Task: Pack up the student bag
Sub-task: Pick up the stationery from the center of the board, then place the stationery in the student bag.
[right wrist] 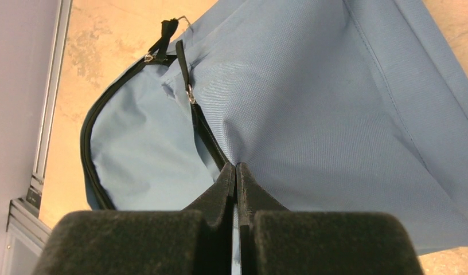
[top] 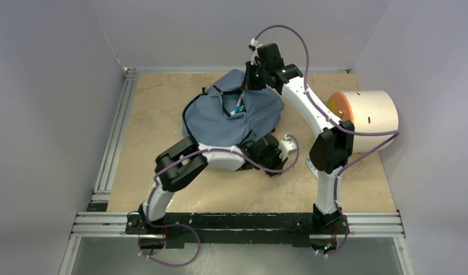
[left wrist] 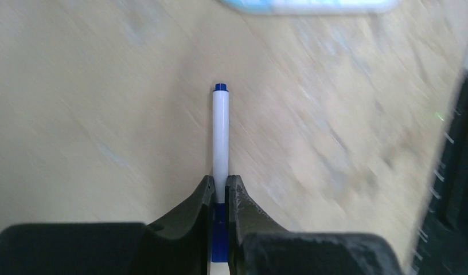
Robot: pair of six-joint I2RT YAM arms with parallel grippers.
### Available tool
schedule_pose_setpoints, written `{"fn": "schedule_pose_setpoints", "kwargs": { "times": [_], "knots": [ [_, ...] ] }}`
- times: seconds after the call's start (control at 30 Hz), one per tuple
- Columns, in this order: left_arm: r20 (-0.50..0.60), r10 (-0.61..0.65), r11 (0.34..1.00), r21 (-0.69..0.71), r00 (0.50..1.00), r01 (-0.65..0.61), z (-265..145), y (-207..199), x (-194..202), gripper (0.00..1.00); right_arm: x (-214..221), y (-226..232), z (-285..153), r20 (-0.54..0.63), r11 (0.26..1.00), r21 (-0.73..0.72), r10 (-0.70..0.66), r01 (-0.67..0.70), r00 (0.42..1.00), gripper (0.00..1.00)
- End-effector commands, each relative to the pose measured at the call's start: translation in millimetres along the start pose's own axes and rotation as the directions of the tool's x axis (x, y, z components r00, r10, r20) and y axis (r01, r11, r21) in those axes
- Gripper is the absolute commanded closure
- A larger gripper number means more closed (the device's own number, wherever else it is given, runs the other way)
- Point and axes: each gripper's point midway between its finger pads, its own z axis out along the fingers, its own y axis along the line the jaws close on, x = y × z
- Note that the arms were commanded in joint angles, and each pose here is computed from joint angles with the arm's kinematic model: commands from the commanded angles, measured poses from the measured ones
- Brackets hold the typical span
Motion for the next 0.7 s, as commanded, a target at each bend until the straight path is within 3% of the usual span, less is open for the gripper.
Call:
{"fn": "schedule_pose_setpoints", "kwargs": {
  "times": [0.0, 0.17, 0.4, 0.53, 0.67],
  "knots": [
    [0.003, -0.162, 0.985, 0.051, 0.987, 0.162, -47, -57, 36, 1.0, -49, 25, -58, 0.204, 0.999, -0.041, 0.031, -0.023, 0.978, 1.0],
    [0.067, -0.268, 0.962, 0.074, 0.961, 0.263, -98, -89, 48, 1.0, -42, 13, -59, 0.23, 0.998, 0.0, 0.066, -0.068, 0.971, 1.0],
    [0.293, -0.33, 0.941, 0.025, 0.897, 0.338, -175, -82, 18, 1.0, -19, 2, -58, 0.229, 0.992, 0.021, 0.115, -0.123, 0.967, 1.0],
    [0.477, -0.347, 0.907, -0.047, 0.807, 0.418, -228, -61, -19, 1.0, -3, 0, -58, 0.24, 0.982, 0.033, 0.175, -0.188, 0.955, 1.0],
    [0.562, -0.44, 0.788, -0.132, 0.7, 0.601, -261, -15, -33, 1.0, -2, 14, -68, 0.293, 0.962, -0.022, 0.266, -0.272, 0.918, 1.0]
  ]
}}
